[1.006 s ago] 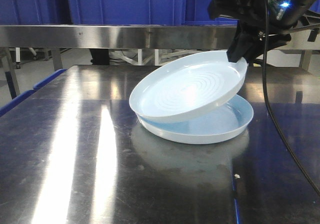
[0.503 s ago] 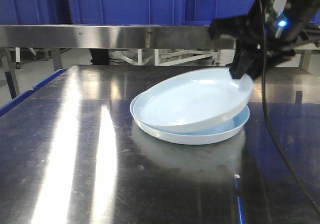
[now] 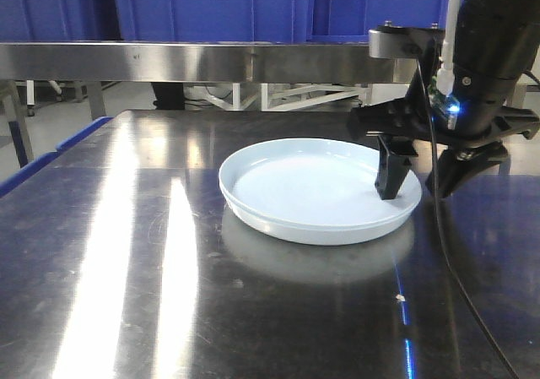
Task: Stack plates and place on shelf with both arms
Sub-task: 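Grasp the rim of the stacked plates with the right gripper and lift, then hold the plate stack raised in the right gripper, then drive the base away from the table holding the plate stack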
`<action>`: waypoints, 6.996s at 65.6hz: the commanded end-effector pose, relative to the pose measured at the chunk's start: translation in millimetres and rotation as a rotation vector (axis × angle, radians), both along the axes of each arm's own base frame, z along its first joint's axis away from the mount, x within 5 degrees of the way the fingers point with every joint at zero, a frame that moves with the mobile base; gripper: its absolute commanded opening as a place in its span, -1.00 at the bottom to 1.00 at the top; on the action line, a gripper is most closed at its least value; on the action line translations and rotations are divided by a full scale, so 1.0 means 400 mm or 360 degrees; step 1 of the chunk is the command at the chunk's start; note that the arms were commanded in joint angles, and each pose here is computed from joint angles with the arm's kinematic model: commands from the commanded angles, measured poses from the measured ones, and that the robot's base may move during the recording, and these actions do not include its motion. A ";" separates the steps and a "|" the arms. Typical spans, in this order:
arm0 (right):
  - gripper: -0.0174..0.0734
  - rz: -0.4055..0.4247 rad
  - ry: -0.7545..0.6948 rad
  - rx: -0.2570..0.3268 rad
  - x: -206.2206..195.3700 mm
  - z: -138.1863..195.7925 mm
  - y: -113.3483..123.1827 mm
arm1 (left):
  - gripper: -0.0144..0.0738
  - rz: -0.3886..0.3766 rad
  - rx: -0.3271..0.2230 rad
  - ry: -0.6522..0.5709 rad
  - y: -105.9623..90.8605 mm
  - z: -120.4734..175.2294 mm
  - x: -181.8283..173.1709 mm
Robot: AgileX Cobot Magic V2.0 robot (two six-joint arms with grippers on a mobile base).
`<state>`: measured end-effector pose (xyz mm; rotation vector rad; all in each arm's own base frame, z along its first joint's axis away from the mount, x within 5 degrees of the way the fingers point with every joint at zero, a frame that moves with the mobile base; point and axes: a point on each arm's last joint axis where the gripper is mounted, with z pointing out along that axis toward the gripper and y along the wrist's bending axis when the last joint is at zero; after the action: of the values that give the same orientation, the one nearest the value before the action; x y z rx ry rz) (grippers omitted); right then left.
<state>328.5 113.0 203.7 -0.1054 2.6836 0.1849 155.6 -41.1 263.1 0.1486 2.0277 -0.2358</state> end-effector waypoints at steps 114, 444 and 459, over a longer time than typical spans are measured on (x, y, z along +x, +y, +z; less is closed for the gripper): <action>-0.51 -0.0524 -0.1356 0.0049 -0.678 0.292 -0.298 | -0.48 0.0013 -0.0064 -0.0177 -0.001 0.044 0.010; -0.51 -0.0523 -0.1366 0.0051 -0.678 0.293 -0.298 | -0.48 0.0013 -0.0064 -0.0178 -0.001 0.044 0.010; -0.51 -0.0523 -0.1368 0.0051 -0.678 0.293 -0.298 | -0.48 0.0013 -0.0058 -0.0153 -0.003 0.037 0.016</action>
<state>55.5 -6.3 304.0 0.2385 1.9227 0.0533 156.1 -41.2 262.8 0.1486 2.0287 -0.2356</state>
